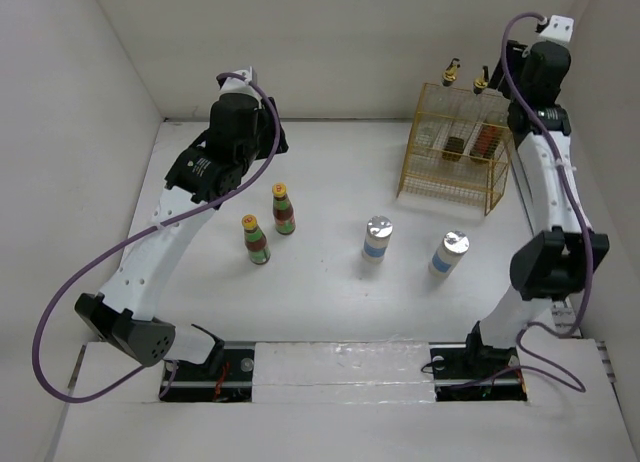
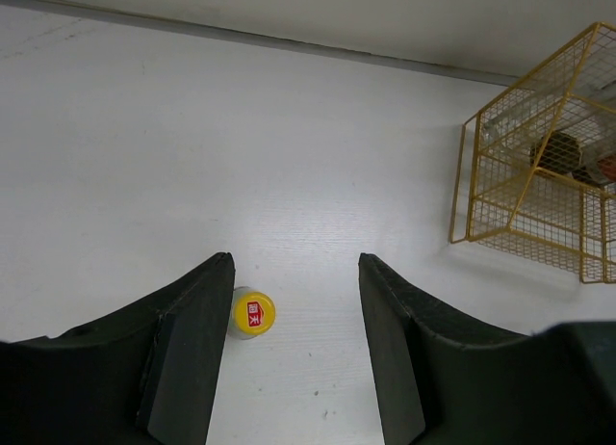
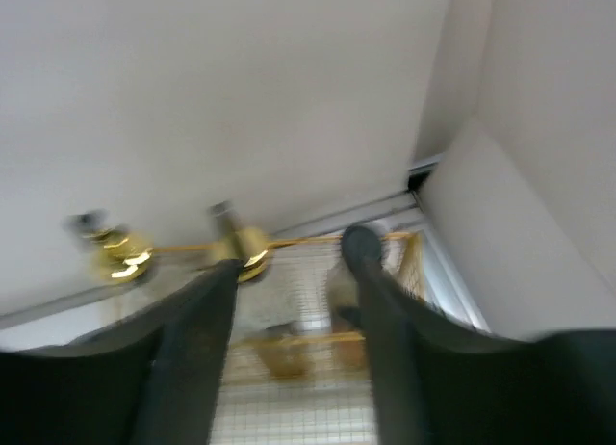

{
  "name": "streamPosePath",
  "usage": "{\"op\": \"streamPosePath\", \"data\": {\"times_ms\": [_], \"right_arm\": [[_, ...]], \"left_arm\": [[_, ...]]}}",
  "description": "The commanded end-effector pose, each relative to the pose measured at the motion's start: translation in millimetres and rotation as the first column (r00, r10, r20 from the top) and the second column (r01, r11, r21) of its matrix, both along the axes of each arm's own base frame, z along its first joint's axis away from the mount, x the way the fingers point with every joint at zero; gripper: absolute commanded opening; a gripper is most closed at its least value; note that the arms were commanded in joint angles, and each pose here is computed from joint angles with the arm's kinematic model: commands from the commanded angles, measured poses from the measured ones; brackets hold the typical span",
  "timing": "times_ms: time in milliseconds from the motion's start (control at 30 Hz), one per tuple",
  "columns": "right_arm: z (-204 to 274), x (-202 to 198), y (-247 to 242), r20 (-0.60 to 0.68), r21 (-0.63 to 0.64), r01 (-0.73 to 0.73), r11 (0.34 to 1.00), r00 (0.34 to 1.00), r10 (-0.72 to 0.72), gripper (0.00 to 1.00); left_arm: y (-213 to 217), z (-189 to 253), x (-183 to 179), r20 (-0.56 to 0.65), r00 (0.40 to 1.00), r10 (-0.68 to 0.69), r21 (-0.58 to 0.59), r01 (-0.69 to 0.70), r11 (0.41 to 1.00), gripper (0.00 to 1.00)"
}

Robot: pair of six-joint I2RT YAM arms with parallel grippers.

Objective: Organize the condiment bottles

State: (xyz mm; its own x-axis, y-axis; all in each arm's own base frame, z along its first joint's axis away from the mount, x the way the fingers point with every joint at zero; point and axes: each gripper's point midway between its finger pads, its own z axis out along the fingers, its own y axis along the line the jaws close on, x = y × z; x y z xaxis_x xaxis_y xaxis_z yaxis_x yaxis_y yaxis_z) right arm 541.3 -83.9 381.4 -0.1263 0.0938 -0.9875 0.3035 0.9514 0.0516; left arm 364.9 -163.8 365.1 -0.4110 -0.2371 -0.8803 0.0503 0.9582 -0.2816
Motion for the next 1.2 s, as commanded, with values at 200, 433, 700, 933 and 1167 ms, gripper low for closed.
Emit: {"op": "streamPosePath", "data": {"times_ms": [200,433,700,933,1167], "right_arm": [[-43.5,-120.8,208.5,-0.018,0.101,-0.427,0.898,0.902,0.431,0.09],[-141.1,-245.6,286.5,-0.301,0.241,-0.679,0.693,0.627,0.719,0.95],[-196.5,-271.2,294.4,-0.487,0.237,-0.667,0.707,0.548,0.68,0.99],[-215.1,-244.3,299.8,-0.521,0.21,-0.641,0.738,0.566,0.64,0.97],[-202.2,-214.8,303.8,-0.454,0.192,-0.614,0.765,0.635,0.624,0.43]], "left_arm": [[-6.9,7.6,1.9,0.026,0.999,-0.023,-0.037,0.024,0.999,0.22],[-39.9,-12.1,4.5,-0.03,0.99,-0.134,-0.13,0.129,0.983,0.15],[-47.8,-15.8,6.9,-0.035,0.985,-0.172,-0.129,0.166,0.978,0.46],[-48.7,-16.0,3.8,-0.038,0.983,-0.178,-0.141,0.171,0.975,0.47],[-48.5,-16.5,3.6,-0.03,0.983,-0.179,-0.144,0.173,0.974,0.47]]}}
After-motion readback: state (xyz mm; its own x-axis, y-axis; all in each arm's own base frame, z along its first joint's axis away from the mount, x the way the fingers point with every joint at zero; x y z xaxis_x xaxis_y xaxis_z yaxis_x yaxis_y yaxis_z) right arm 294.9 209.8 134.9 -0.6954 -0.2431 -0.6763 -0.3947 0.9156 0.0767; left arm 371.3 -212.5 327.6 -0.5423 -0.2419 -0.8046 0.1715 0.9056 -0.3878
